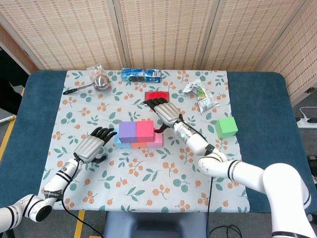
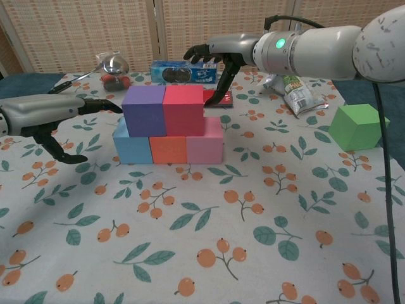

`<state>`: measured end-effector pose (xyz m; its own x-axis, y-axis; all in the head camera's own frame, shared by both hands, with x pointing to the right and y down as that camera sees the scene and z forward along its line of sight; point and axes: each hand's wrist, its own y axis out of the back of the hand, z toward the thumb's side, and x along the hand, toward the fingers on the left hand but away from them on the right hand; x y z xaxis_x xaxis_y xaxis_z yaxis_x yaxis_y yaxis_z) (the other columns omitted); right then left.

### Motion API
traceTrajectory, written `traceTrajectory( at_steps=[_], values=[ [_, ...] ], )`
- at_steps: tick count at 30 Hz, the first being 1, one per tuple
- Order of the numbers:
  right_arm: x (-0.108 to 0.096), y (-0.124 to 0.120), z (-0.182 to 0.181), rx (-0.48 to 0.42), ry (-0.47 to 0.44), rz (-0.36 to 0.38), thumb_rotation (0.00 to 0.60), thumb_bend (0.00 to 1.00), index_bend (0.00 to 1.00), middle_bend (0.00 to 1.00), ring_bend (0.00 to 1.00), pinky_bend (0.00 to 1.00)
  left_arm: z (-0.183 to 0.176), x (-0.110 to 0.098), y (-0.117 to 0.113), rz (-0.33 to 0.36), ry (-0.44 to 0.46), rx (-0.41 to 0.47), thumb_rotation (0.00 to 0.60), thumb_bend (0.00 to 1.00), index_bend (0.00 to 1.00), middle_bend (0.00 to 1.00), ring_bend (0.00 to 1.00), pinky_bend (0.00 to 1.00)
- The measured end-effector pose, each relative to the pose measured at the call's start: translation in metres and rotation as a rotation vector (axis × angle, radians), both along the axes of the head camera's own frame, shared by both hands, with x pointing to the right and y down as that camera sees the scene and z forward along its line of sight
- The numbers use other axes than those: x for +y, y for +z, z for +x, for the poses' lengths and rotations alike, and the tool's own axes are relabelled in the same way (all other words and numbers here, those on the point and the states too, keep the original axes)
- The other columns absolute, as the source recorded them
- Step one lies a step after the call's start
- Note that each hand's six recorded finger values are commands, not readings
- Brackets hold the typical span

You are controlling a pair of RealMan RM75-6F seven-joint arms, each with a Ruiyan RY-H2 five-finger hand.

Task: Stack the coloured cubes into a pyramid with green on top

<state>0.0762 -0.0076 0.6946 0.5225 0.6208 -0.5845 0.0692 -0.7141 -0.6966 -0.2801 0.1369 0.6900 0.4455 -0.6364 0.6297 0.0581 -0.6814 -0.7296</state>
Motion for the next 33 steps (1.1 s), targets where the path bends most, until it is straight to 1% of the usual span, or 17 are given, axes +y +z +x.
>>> traceTrajectory(
  at_steps=[18, 33],
  values=[
    [0.002, 0.0, -0.003, 0.004, -0.014, 0.002, 0.6, 0.07, 0.0, 0.04, 0.0, 0.0, 0.014, -0.004, 0.002, -0.005, 0.029, 0.007, 0.6, 0.31, 0.0, 0.0, 0.0, 0.0],
    [0.004, 0.001, -0.005, 0.009, -0.023, 0.003, 0.6, 0.07, 0.0, 0.04, 0.0, 0.0, 0.012, -0.002, 0.001, -0.004, 0.028, 0.0, 0.6, 0.31, 0.0, 0.0, 0.0, 0.0]
  ],
)
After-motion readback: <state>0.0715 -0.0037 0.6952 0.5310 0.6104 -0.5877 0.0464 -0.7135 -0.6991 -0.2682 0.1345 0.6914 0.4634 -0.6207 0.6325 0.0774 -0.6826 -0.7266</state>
